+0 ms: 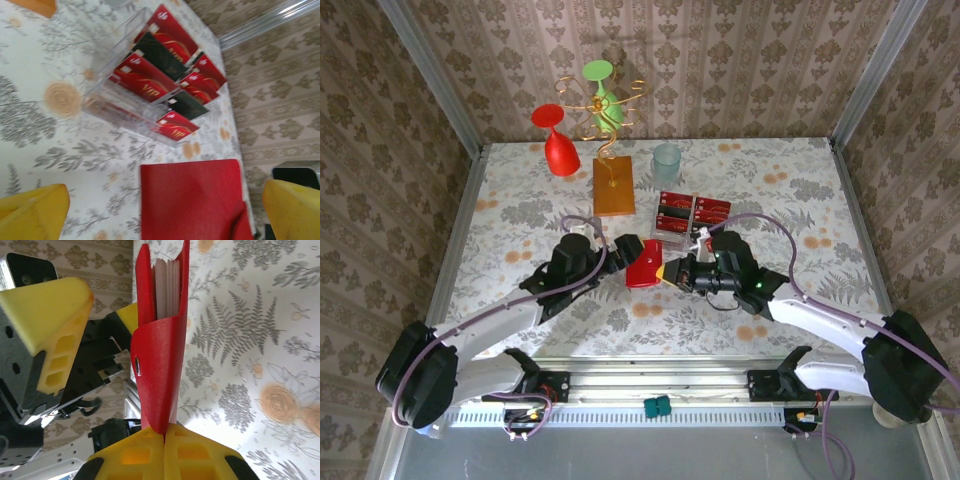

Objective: Put the credit cards into the card holder

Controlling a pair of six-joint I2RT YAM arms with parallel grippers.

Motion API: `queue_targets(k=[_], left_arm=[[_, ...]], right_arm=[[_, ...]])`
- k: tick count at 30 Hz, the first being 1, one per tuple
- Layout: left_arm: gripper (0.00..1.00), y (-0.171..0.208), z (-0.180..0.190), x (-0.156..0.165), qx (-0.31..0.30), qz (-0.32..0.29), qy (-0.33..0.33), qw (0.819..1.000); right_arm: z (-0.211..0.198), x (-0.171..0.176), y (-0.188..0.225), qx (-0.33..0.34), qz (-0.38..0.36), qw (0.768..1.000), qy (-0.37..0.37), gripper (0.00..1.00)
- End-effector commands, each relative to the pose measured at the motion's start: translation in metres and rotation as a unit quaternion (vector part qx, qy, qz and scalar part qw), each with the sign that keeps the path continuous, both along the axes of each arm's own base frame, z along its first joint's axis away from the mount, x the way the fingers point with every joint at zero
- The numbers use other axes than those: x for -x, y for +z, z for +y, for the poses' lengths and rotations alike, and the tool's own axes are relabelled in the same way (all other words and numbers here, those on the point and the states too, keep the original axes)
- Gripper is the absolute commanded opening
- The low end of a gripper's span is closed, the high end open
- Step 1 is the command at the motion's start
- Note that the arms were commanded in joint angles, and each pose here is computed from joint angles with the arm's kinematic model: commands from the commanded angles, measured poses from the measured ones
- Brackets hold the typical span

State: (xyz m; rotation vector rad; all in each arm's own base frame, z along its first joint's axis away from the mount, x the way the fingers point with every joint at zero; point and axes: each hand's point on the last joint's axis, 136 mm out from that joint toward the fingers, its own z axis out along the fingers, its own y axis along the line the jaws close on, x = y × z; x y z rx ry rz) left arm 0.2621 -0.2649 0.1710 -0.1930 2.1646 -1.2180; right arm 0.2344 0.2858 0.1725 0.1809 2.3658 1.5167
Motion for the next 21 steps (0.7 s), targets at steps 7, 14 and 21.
queue_targets(k=[7, 14, 21], left_arm=[[0.89, 0.027, -0.021, -0.006, 0.099, -0.024, -0.021, 0.995], [0.70, 0.032, -0.019, -0.004, 0.118, -0.034, -0.022, 0.992], [0.58, 0.032, -0.018, -0.001, 0.123, -0.037, -0.023, 0.991]], right_arm=[[0.015, -0.007, 0.031, -0.046, -0.017, 0.999, 0.018, 0.00], [0.012, -0.010, 0.021, -0.040, -0.010, 0.999, 0.010, 0.00], [0.005, -0.012, 0.011, -0.036, -0.001, 0.999, -0.002, 0.00]])
